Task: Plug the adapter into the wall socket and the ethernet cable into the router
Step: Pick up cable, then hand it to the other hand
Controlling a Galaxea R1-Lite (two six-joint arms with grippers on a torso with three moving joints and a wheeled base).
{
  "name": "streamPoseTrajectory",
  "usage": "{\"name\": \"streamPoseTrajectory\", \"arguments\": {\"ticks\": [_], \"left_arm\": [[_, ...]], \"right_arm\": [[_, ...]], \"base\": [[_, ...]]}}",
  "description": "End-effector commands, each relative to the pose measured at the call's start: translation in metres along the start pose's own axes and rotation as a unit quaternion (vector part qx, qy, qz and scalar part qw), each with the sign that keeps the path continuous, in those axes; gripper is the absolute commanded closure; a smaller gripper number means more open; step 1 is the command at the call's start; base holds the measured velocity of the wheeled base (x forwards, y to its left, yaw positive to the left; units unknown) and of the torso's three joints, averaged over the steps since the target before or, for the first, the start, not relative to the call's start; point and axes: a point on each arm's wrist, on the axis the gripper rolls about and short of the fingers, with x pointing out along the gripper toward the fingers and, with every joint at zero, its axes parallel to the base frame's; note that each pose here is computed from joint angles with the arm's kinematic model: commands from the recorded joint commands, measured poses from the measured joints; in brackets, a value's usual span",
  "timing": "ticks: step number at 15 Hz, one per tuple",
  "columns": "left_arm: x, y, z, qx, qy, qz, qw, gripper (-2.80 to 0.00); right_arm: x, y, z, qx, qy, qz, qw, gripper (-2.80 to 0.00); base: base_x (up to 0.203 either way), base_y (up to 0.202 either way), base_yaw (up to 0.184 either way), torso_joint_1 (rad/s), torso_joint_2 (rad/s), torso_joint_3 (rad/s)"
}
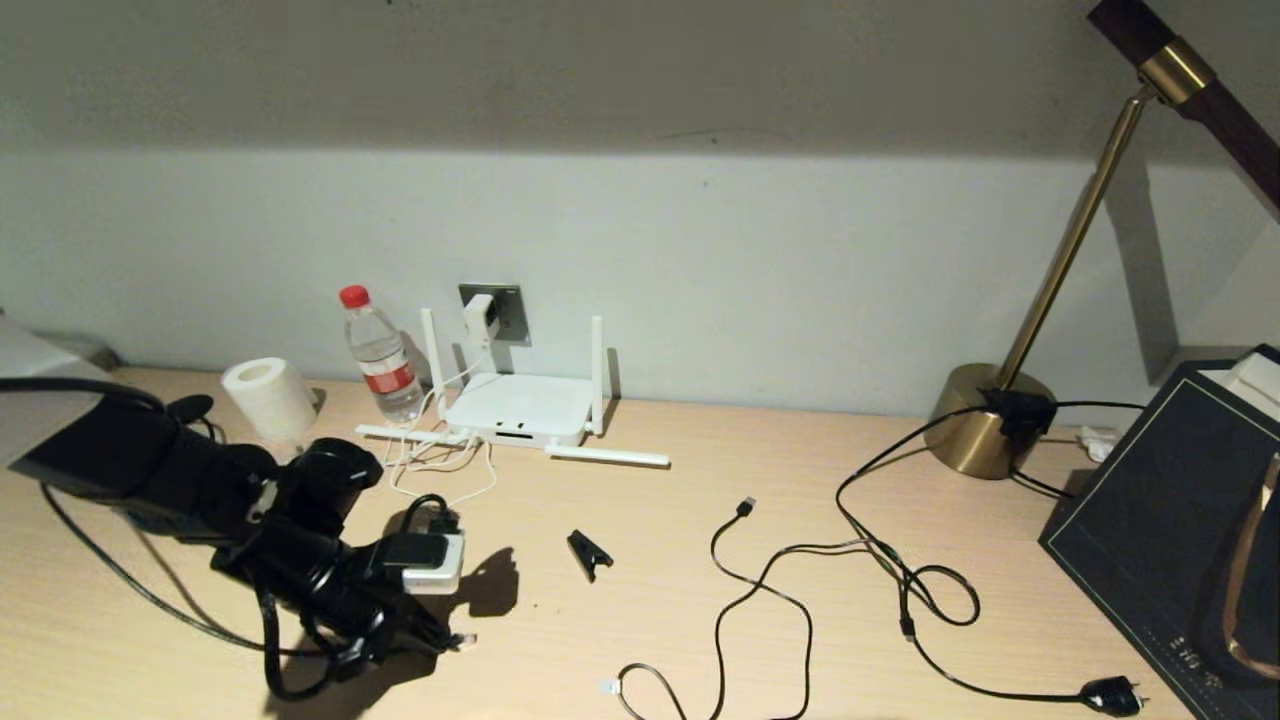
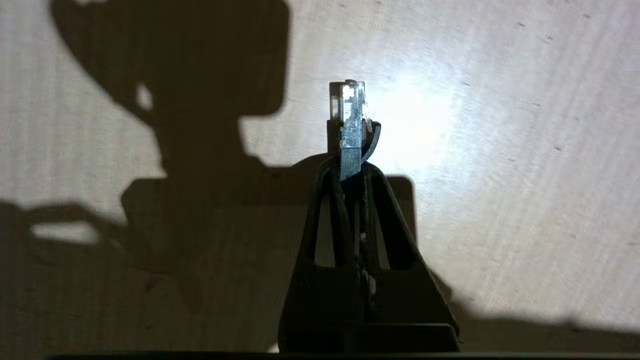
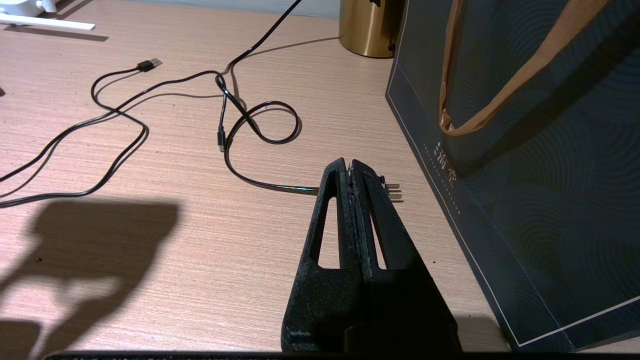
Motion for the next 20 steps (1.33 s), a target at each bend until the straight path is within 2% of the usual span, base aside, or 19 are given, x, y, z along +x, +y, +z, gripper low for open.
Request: {"name": "streamPoseTrajectory", "arguments": {"ticks": [1, 4, 7, 9, 12, 14, 17, 18, 20], "left_arm": [[-0.016, -0.006, 0.005, 0.012, -0.006, 0.018, 0.9997, 0.0], [-0.033, -0.014, 0.011, 0.022, -0.009, 0.04, 0.9989, 0.0], [-0.064, -0.017, 0.026, 0.049, -0.021, 0.093, 0.9942, 0.0], [-0.085, -0.012, 0.049, 0.089, -0.037, 0.137, 0.9859, 0.0], [-0.114, -0.004, 0.086, 0.146, -0.056, 0.204, 0.9665, 0.0], [-0.132, 0.003, 0.11, 0.151, -0.071, 0.243, 0.9556, 0.0], [-0.157, 0.013, 0.134, 0.152, -0.073, 0.303, 0.9381, 0.0], [-0.16, 0.01, 0.14, 0.157, -0.073, 0.309, 0.9351, 0.0], [-0.155, 0.003, 0.138, 0.157, -0.071, 0.299, 0.9386, 0.0]], "right_arm": [[0.0, 0.0, 0.0, 0.0, 0.001, 0.0, 1.0, 0.0], [0.0, 0.0, 0.0, 0.0, 0.001, 0.0, 1.0, 0.0], [0.0, 0.0, 0.0, 0.0, 0.001, 0.0, 1.0, 0.0], [0.0, 0.0, 0.0, 0.0, 0.001, 0.0, 1.0, 0.0], [0.0, 0.0, -0.001, -0.006, 0.001, 0.001, 1.0, 0.0], [0.0, 0.0, -0.001, -0.037, 0.002, 0.005, 0.999, 0.0], [0.0, 0.0, -0.001, -0.028, 0.002, 0.005, 1.0, 0.0], [0.0, 0.0, -0.001, -0.03, 0.002, 0.005, 1.0, 0.0], [0.0, 0.0, -0.001, -0.022, 0.001, 0.001, 1.0, 0.0]], "base": [[0.0, 0.0, 0.0, 0.0, 0.0, 0.0], [0.0, 0.0, 0.0, 0.0, 0.0, 0.0], [0.0, 0.0, 0.0, 0.0, 0.0, 0.0], [0.0, 0.0, 0.0, 0.0, 0.0, 0.0], [0.0, 0.0, 0.0, 0.0, 0.0, 0.0], [0.0, 0.0, 0.0, 0.0, 0.0, 0.0], [0.0, 0.0, 0.0, 0.0, 0.0, 0.0], [0.0, 0.0, 0.0, 0.0, 0.0, 0.0], [0.0, 0.0, 0.0, 0.0, 0.0, 0.0]]}}
